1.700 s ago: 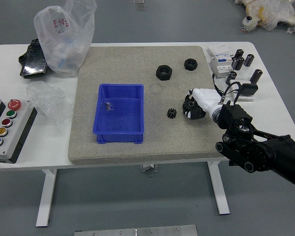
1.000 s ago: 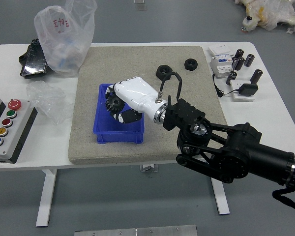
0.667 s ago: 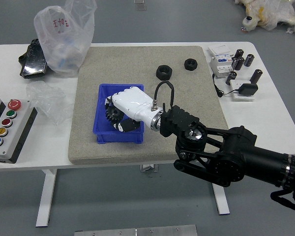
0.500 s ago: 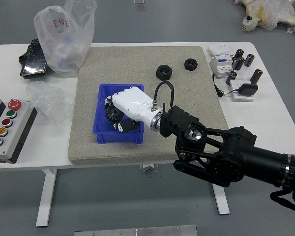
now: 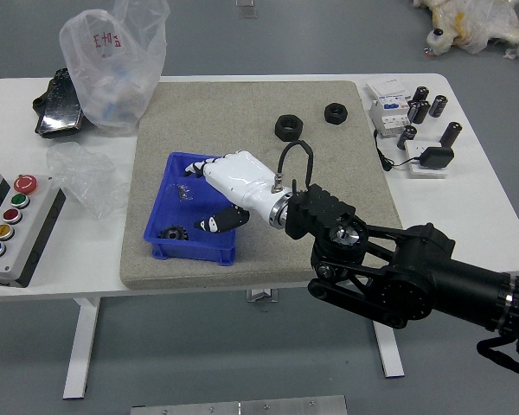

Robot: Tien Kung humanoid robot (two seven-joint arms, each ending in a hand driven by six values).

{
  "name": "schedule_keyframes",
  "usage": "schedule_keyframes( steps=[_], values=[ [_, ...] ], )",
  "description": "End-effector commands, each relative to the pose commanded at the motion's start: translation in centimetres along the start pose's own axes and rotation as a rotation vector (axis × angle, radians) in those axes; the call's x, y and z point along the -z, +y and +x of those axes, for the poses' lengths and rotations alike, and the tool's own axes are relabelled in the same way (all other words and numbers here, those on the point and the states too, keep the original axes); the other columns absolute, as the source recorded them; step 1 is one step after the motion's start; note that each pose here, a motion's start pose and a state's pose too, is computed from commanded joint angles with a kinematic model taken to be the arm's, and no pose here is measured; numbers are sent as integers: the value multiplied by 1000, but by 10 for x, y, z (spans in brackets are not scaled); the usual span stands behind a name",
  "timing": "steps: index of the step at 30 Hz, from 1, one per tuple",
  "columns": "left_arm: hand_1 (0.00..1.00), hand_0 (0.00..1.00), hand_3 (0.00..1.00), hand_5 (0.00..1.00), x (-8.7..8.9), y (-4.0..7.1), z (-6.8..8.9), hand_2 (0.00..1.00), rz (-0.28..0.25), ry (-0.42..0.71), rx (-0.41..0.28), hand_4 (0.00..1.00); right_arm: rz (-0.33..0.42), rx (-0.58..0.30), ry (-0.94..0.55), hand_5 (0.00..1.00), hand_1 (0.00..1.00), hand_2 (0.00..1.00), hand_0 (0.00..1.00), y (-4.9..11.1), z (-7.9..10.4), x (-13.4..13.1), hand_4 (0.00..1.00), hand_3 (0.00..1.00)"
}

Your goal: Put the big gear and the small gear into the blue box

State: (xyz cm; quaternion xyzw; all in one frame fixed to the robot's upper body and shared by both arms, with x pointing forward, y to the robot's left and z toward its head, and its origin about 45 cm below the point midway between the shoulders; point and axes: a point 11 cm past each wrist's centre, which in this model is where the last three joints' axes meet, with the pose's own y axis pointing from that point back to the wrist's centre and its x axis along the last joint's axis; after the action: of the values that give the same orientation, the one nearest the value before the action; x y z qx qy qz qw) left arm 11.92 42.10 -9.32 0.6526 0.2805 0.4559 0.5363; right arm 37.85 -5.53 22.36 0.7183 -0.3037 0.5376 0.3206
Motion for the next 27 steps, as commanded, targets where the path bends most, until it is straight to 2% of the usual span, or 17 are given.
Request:
schedule_keyframes(
  steps=[4, 5, 7, 10, 11, 14, 18, 21, 27],
  values=[
    [588, 665, 652, 373, 1, 0, -1, 572, 2, 1, 1, 733, -25, -72, -80, 391, 559, 756, 270, 6, 17, -12, 906, 812],
    [587, 666, 652, 373, 2, 0, -1, 572, 3, 1, 1, 732, -34, -101, -103, 373, 505, 715, 249, 9, 23, -17, 873, 764],
    [587, 666, 652, 373, 2, 0, -2, 572, 3, 2, 2, 732, -57, -149, -135, 373, 505, 715, 249, 13, 33, -28, 873, 764],
    [587, 666, 652, 373, 2, -1, -3, 572, 2, 4, 4, 732, -156, -192, -159, 373, 505, 715, 249, 22, 40, -65, 873, 764],
    [587, 666, 652, 373, 2, -1, -3, 572, 2, 4, 4, 732, -189, -193, -163, 360, 489, 701, 243, 25, 39, -76, 860, 735],
    [587, 666, 652, 373, 2, -1, -3, 572, 1, 6, 3, 732, -264, -159, -162, 360, 489, 701, 243, 32, 24, -103, 860, 735],
    [587, 666, 652, 373, 2, -1, -3, 572, 0, 5, 2, 732, -313, -76, -162, 335, 483, 698, 239, 34, -7, -116, 837, 730],
    [587, 666, 652, 373, 1, 0, -2, 572, -3, 4, 1, 732, -342, -28, -143, 335, 483, 698, 239, 35, -24, -123, 837, 730],
    [587, 666, 652, 373, 1, 0, -2, 572, -2, 2, 1, 732, -356, 22, -55, 320, 474, 671, 232, 32, -37, -131, 825, 710]
  ],
)
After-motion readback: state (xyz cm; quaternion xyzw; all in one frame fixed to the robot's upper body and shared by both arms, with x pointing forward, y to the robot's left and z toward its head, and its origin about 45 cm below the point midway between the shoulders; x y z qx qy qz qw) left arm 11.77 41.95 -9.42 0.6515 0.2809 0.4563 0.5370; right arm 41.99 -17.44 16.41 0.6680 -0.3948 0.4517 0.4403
